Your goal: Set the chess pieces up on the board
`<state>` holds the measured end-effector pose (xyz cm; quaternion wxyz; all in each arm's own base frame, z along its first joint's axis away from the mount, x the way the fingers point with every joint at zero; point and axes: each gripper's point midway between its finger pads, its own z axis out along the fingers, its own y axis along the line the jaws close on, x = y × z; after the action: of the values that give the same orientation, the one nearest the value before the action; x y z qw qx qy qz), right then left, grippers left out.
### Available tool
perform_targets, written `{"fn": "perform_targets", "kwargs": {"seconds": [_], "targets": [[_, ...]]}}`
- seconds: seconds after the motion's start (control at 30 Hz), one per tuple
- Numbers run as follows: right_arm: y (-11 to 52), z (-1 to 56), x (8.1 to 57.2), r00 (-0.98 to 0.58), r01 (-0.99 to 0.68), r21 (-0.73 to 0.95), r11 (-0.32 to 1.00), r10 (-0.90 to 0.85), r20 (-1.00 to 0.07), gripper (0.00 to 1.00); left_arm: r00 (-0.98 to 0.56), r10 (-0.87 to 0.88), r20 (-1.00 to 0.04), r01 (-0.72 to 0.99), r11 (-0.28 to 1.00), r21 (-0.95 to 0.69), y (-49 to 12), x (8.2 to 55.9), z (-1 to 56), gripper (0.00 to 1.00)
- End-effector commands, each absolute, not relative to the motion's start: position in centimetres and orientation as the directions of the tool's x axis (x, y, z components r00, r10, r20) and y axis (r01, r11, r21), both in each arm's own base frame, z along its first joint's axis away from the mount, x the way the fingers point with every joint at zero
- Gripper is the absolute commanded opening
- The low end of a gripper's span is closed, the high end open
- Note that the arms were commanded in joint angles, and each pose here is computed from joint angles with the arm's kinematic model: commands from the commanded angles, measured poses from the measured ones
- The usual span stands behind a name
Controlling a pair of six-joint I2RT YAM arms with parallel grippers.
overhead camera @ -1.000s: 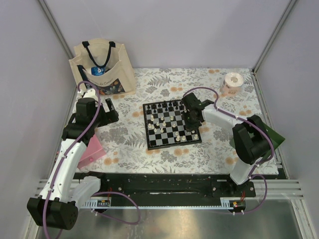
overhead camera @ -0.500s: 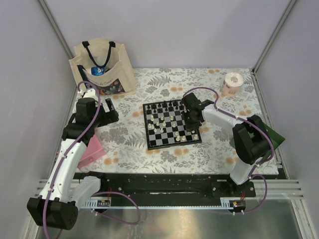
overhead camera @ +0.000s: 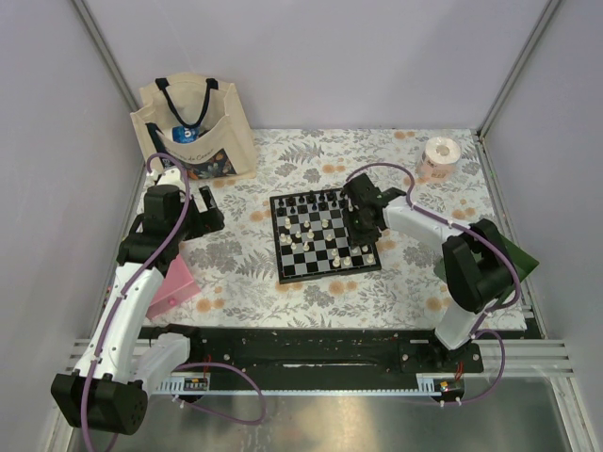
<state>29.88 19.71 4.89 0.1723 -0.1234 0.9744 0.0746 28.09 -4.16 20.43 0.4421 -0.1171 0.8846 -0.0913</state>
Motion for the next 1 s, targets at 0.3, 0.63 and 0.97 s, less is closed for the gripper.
{"fn": "perform_targets", "kwargs": {"seconds": [0.3, 0.63, 0.97], "targets": [[24.5, 11.8, 34.1, -0.836, -0.317, 0.225, 0.921, -0.160, -0.524, 0.46, -0.541, -0.292, -0.789, -0.116, 0.955, -0.274, -4.0, 28.6, 21.4, 0.99], [27.1, 9.2, 34.8, -0.855, -0.324, 0.183, 0.928, -0.204, -0.476, 0.46, -0.539, -0.289, -0.791, -0.119, 0.956, -0.268, -3.9, 28.6, 21.4, 0.99], [27.1, 6.4, 34.7, -0.878, -0.324, 0.167, 0.931, -0.229, -0.421, 0.46, -0.540, -0.287, -0.791, -0.117, 0.956, -0.268, -3.9, 28.6, 21.4, 0.99]]}}
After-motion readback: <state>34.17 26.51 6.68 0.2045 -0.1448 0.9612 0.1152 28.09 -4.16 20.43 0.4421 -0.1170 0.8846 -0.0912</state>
